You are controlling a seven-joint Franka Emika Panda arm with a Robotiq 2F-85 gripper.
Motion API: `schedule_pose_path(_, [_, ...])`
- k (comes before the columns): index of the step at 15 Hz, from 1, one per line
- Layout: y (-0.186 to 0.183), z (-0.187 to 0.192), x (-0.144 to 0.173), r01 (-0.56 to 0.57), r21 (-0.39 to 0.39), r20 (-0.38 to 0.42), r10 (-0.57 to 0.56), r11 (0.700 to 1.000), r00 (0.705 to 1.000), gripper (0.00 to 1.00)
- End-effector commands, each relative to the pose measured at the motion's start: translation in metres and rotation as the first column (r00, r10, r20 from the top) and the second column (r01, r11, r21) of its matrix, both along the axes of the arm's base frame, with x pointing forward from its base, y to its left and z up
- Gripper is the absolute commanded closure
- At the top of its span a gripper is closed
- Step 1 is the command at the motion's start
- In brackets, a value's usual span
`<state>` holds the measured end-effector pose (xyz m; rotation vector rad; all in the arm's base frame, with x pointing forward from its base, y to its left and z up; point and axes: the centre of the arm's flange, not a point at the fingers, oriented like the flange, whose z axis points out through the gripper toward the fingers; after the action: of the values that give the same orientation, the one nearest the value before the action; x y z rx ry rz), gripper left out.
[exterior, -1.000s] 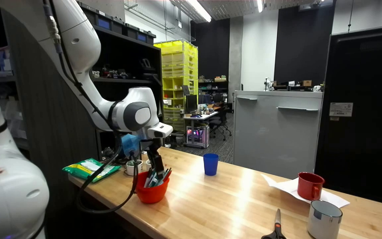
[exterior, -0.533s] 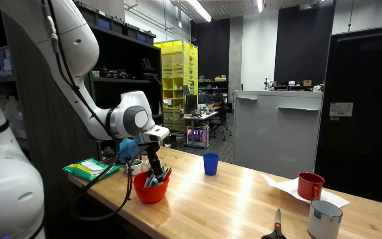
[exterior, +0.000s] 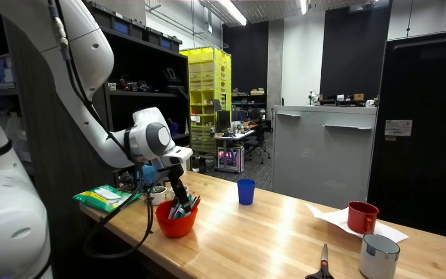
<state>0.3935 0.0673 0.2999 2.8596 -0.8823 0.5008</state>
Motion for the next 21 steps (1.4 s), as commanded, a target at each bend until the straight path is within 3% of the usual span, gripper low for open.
schedule_pose_path(1, [0.007,-0.009,-0.003,0.002,-0.040,0.014,-0.001,0.999,1.000,0.00])
schedule_pose_path(14, [0.004,-0.031,0.009,0.006,-0.073,-0.016,-0.007,0.997,1.000,0.00])
schedule_pose_path(21, [0.000,-0.021,0.006,0.015,-0.100,-0.009,-0.016,0.995,1.000,0.00])
